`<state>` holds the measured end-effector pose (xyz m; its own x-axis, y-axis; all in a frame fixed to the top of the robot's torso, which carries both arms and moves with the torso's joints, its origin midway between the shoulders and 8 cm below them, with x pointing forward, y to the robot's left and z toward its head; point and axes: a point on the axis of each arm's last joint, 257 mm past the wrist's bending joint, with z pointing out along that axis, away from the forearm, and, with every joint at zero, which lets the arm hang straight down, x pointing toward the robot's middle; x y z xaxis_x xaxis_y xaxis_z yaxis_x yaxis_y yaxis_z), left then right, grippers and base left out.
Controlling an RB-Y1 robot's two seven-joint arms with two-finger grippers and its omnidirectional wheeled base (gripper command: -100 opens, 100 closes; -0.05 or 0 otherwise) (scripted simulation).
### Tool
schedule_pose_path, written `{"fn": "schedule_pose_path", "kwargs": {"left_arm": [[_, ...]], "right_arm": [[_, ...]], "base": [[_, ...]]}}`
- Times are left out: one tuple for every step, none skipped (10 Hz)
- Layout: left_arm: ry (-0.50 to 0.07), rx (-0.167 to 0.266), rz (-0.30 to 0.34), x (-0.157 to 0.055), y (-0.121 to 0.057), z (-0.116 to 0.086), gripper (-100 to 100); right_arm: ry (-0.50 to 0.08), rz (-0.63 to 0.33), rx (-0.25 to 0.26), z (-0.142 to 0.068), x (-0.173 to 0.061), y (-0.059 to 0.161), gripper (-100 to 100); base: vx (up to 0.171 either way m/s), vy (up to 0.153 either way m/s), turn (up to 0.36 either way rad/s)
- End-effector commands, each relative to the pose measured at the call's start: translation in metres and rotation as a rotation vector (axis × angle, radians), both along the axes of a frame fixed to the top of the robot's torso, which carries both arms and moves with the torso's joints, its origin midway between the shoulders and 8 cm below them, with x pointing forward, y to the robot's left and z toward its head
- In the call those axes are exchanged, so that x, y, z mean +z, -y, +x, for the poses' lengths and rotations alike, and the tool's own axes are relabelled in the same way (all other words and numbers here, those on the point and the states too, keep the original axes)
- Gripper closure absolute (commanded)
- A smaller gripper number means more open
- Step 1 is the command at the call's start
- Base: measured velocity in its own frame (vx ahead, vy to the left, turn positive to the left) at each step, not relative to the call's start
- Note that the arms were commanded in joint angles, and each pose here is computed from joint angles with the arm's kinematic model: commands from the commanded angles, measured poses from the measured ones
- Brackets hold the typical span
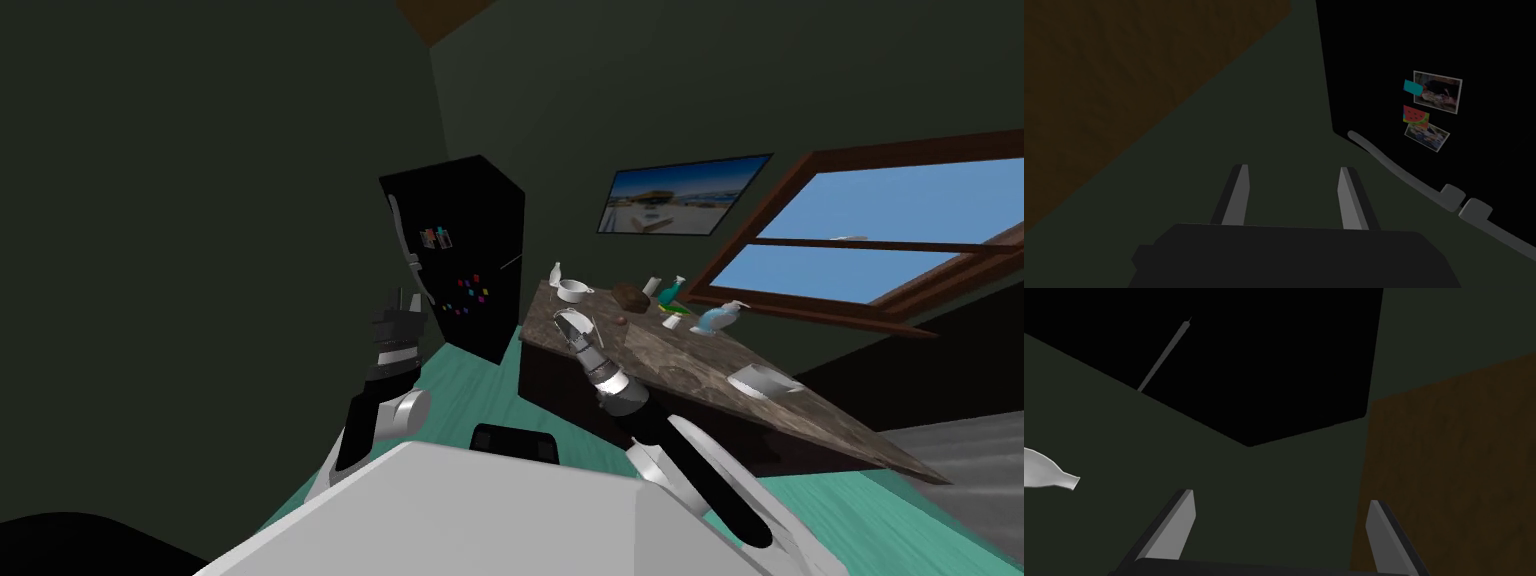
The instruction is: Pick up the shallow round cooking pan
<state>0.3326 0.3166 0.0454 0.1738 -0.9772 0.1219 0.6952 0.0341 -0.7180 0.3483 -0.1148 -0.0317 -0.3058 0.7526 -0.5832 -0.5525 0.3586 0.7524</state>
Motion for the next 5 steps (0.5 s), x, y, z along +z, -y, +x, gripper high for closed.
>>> {"fn": "schedule_pose_path", "kwargs": {"left_arm": [[0.0, 0.0, 0.0, 0.0, 0.0, 0.0, 0], [0.0, 0.0, 0.0, 0.0, 0.0, 0.0, 0], [0.0, 0.0, 0.0, 0.0, 0.0, 0.0, 0], [0.0, 0.0, 0.0, 0.0, 0.0, 0.0, 0], [0.0, 0.0, 0.0, 0.0, 0.0, 0.0, 0]], "right_arm": [[-0.014, -0.084, 0.031, -0.002, -0.014, -0.017, -100], [-0.04, -0.121, 0.031, -0.001, -0.025, -0.016, -100], [-0.043, -0.131, 0.033, -0.001, -0.027, -0.015, -100], [-0.054, -0.195, 0.056, -0.005, -0.039, -0.027, -100], [-0.069, -0.228, 0.056, -0.004, -0.047, -0.025, -100]], "base": [[-0.033, -0.001, 0.183], [-0.031, -0.004, 0.102], [-0.015, -0.001, -0.019], [-0.024, 0.002, 0.189], [-0.023, -0.006, 0.112]]}}
